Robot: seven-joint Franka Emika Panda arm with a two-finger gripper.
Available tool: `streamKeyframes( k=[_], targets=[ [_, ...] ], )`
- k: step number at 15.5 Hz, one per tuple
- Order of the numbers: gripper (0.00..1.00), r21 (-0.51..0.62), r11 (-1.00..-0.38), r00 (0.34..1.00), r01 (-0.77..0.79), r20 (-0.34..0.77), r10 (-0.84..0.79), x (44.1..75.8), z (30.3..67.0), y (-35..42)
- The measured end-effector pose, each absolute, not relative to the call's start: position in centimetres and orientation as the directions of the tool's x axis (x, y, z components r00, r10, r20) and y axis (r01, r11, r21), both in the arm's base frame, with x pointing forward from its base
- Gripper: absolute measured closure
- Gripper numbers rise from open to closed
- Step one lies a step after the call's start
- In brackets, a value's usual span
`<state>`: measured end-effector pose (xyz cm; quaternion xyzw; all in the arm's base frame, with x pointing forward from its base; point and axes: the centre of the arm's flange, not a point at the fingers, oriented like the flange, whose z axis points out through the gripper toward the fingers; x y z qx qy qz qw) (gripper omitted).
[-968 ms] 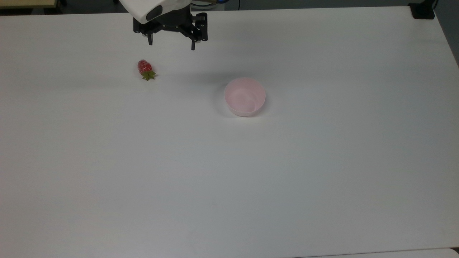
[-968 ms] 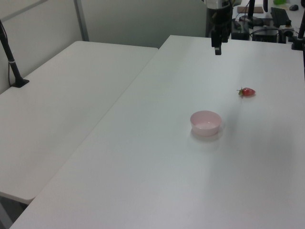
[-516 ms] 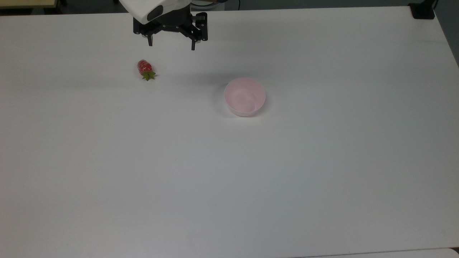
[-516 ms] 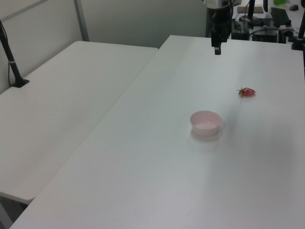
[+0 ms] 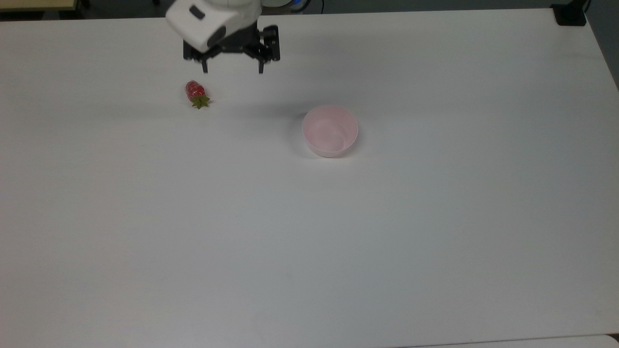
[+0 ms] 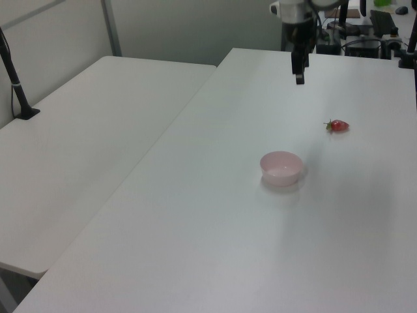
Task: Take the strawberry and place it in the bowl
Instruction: 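Lower the open gripper onto the red strawberry and close it, then lift the strawberry and carry it over the pink bowl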
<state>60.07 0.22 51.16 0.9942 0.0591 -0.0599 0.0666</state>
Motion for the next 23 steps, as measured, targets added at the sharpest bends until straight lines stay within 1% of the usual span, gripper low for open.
streamKeyframes(
  k=[2, 5, 8, 9, 13, 18, 19, 22, 23],
  targets=[
    [0.00, 0.121, -0.983, 0.983, 0.139, -0.137, 0.122, 60.1, 47.8, -0.7],
    [0.00, 0.110, -0.978, 0.972, 0.180, -0.172, 0.159, 59.3, 43.2, -3.5],
    [0.02, 0.086, -0.966, 0.953, 0.244, -0.208, 0.223, 57.9, 39.8, -7.3],
    [0.02, 0.076, -0.959, 0.944, 0.272, -0.216, 0.251, 57.2, 38.2, -8.3],
    [0.04, 0.046, -0.936, 0.909, 0.348, -0.260, 0.325, 55.1, 33.8, -8.4],
    [0.11, 0.049, -0.923, 0.892, 0.382, -0.283, 0.354, 53.9, 31.4, -8.3],
    [0.14, 0.059, -0.918, 0.886, 0.393, -0.290, 0.361, 53.7, 31.0, -8.4],
    [0.16, 0.071, -0.907, 0.873, 0.415, -0.311, 0.375, 53.2, 30.5, -9.2],
    [0.19, 0.066, -0.904, 0.869, 0.422, -0.314, 0.383, 53.1, 30.4, -9.6]
  ],
)
